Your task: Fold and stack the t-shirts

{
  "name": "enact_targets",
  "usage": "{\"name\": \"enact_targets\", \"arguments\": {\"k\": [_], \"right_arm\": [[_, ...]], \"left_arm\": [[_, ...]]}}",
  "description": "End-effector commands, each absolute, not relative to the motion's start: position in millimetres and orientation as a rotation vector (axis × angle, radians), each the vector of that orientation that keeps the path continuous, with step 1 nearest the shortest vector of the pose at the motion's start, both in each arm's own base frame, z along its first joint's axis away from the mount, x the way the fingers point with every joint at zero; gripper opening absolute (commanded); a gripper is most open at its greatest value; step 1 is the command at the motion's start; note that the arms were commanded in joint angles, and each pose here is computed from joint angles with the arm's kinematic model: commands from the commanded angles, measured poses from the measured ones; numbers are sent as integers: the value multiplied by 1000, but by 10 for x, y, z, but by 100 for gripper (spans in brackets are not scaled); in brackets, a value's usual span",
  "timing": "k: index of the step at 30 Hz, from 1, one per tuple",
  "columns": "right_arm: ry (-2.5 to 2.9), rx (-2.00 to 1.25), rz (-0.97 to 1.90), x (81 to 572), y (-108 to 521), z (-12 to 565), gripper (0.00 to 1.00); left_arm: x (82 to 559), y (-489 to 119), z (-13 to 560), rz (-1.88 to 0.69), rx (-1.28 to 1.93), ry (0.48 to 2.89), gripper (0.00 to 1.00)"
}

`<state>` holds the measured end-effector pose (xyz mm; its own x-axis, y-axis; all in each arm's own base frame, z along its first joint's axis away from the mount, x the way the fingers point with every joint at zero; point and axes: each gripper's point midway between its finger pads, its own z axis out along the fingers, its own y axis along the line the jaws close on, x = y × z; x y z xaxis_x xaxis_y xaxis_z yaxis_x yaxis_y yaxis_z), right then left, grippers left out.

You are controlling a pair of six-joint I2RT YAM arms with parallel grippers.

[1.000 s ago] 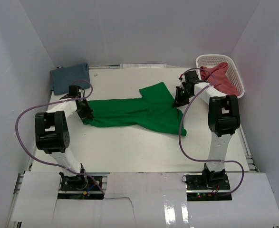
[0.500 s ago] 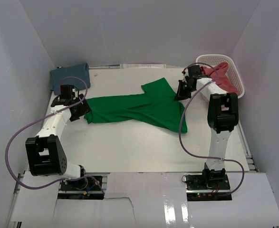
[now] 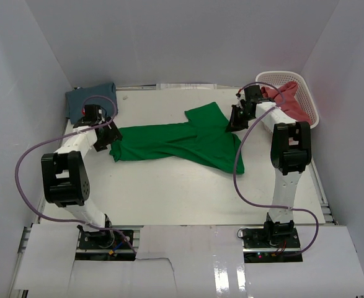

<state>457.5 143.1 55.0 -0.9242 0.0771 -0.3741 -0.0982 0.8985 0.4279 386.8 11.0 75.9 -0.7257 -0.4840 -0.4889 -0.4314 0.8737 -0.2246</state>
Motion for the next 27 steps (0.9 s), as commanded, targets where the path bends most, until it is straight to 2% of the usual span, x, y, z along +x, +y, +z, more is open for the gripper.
{"name": "enact_targets", "arguments": {"k": [1,7,8,9,11,19,27], "right_arm": [[2627,-58,668,4531,1507,822,8],[2632,-61,670,4516,1514,791,8],[2633,-60,668,4514,1511,789,8],[2637,-58,662,4509,1503,779,8],[2635,-58,660,4512,1501,789,8],[2646,-55,651,4501,1488,763,8],[2657,-53,648,4478,1482,712,8]], "left_arm": [[4359,53,1108,-241,-608,2343,80],[4502,-88,718,-332,-637,2453,75],[4501,-103,687,-341,-635,2462,73],[4497,-109,621,-343,-639,2477,66],[4458,-115,560,-342,-640,2501,63],[4212,-5,659,-247,-672,2510,68],[4027,-12,789,-239,-670,2502,69]]}}
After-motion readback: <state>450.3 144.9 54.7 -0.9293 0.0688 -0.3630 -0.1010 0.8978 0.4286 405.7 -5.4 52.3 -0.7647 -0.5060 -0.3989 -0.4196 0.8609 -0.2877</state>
